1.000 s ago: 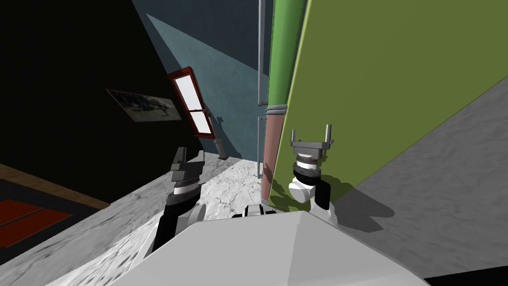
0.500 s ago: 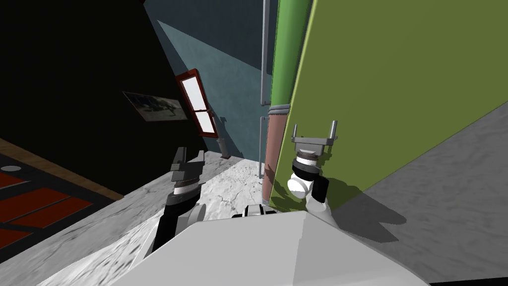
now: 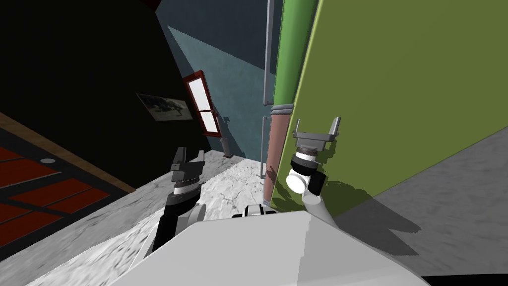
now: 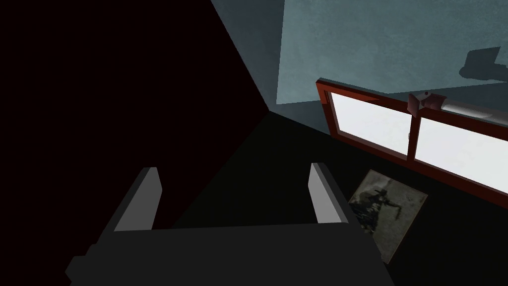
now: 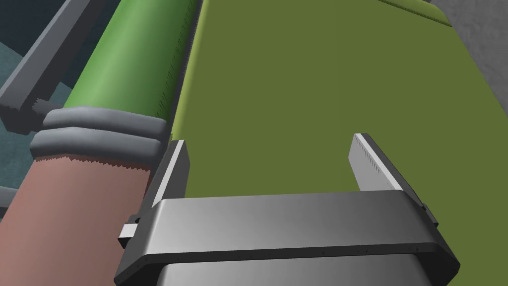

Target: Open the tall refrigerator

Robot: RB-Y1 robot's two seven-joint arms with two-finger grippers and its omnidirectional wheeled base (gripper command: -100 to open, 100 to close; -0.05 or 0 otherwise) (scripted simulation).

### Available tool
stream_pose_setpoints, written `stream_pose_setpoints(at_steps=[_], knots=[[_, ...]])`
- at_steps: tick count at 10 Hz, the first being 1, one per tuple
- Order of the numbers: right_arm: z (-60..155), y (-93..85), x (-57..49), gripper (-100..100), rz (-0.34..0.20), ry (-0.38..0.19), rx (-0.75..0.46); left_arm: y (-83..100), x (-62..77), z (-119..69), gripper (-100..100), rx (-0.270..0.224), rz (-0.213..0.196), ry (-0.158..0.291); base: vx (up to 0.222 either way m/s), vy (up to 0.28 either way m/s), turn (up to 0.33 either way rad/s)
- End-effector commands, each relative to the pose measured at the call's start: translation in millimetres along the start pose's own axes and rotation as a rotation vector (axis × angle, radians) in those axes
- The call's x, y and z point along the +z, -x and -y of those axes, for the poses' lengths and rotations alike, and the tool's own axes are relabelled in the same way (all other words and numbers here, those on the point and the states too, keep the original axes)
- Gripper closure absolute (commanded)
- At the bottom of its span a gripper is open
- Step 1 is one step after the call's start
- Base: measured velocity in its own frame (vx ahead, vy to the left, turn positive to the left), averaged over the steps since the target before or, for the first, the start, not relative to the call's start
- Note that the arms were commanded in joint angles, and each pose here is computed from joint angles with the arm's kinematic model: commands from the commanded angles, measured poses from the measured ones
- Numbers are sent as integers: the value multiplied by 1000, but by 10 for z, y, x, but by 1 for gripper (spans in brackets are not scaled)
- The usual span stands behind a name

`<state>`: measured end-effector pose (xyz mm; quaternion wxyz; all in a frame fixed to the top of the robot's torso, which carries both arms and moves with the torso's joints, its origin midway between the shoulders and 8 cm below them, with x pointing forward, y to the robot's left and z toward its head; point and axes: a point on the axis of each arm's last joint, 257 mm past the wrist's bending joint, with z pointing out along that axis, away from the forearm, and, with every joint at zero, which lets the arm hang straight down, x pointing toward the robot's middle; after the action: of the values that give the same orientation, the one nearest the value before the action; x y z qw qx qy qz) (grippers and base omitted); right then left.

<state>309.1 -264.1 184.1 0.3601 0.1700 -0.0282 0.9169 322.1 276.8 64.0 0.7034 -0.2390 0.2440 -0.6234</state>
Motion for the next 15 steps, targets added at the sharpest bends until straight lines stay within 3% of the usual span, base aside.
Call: stream_pose_setpoints(at_steps=[1,2,4,7,9,10,11,12,14,15], knots=[[-27,67,45,-100,27,25,67,0,0,0,0,0,0,0,0,0,0],[-36,36,130,-100,19,56,125,0,0,0,0,0,0,0,-3,-7,125],[-43,102,127,-100,43,61,153,0,0,0,0,0,0,0,-2,-8,41],[-54,105,292,-100,47,122,290,0,0,0,0,0,0,0,-3,-10,112],[-49,186,286,-100,77,126,324,0,0,0,0,0,0,0,-1,-9,21],[-49,169,368,-100,71,153,381,0,0,0,0,0,0,0,-2,-8,99],[-41,222,363,-100,91,155,403,0,0,0,0,0,0,0,-1,-11,79],[-39,199,444,-100,82,179,453,0,0,0,0,0,0,0,-3,-12,115],[-21,280,438,-100,112,182,488,0,0,0,0,0,0,0,-1,-6,31],[-11,275,518,-100,110,205,545,0,0,0,0,0,0,0,0,-6,92]])
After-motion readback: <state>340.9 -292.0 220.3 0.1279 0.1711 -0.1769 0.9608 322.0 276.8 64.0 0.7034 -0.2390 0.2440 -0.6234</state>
